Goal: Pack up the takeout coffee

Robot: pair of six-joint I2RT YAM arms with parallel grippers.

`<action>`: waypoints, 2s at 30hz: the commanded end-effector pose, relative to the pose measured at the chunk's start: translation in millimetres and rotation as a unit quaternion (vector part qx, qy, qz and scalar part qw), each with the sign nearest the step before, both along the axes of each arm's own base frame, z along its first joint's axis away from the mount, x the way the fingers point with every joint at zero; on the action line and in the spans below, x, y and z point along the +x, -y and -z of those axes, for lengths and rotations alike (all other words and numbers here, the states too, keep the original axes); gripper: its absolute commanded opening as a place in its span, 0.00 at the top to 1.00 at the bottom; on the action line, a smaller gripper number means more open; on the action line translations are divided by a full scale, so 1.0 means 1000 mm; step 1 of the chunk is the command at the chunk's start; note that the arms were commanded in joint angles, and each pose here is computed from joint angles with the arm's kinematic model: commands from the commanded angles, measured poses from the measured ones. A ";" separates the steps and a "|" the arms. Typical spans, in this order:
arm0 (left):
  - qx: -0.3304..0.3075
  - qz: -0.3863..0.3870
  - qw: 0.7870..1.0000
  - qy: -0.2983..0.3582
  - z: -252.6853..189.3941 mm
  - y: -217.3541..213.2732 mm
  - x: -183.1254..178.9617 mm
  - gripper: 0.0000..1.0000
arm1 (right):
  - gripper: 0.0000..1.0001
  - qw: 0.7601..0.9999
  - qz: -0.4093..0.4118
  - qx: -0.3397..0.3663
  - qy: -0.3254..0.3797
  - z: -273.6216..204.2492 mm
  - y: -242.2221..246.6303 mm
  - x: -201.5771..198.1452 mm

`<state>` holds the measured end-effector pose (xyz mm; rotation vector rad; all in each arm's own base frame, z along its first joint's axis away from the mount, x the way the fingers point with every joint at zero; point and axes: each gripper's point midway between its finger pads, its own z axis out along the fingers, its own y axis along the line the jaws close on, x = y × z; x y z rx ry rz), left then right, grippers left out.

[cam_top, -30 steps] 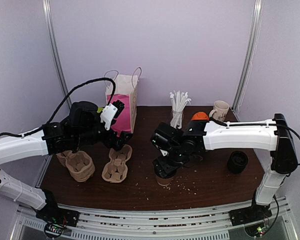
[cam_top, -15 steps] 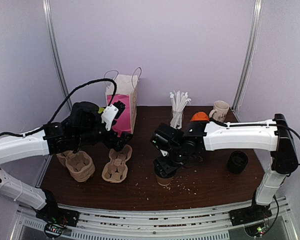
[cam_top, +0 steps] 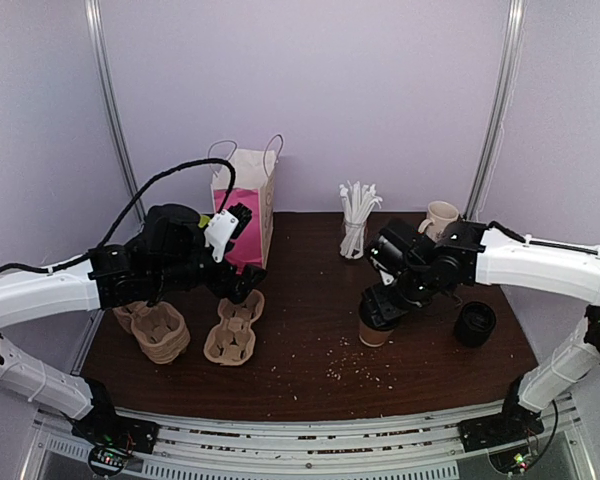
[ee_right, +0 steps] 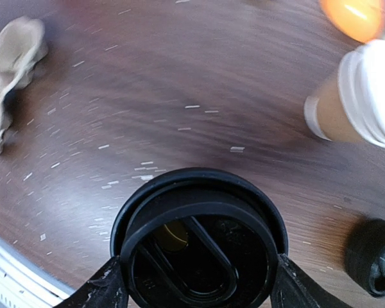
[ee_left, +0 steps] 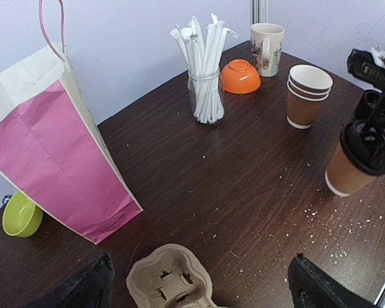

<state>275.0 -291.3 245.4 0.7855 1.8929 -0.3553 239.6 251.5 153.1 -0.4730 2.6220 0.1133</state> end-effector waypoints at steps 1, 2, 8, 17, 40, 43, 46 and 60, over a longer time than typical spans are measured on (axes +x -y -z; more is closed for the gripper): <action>-0.020 0.004 1.000 0.005 -0.014 0.006 0.003 0.02 | 0.34 0.998 0.061 -0.022 0.010 -0.007 0.057 0.008; -0.020 0.004 1.000 0.005 -0.014 0.006 0.003 0.02 | 0.34 0.997 0.069 -0.023 0.010 -0.007 0.067 0.008; -0.021 0.006 1.000 0.004 -0.014 0.007 0.003 0.02 | 0.34 0.992 0.119 -0.040 0.007 0.001 0.116 0.014; -0.024 0.009 1.000 0.003 -0.016 0.007 0.001 0.02 | 0.34 0.973 0.226 -0.027 0.026 0.001 0.187 0.039; -0.021 0.013 1.000 -0.004 -0.010 0.010 0.001 0.02 | 0.32 0.963 0.269 0.026 -0.002 0.038 0.208 0.100; -0.020 0.014 1.000 -0.005 -0.009 0.011 0.002 0.02 | 0.22 0.963 0.268 0.022 -0.005 0.040 0.209 0.098; -0.018 0.016 1.000 -0.007 -0.008 0.012 0.002 0.02 | 0.13 0.964 0.264 0.022 -0.007 0.037 0.208 0.095; -0.017 -0.015 1.000 -0.015 0.003 0.009 0.010 0.02 | 0.00 0.971 0.199 0.098 0.090 -0.066 0.151 0.075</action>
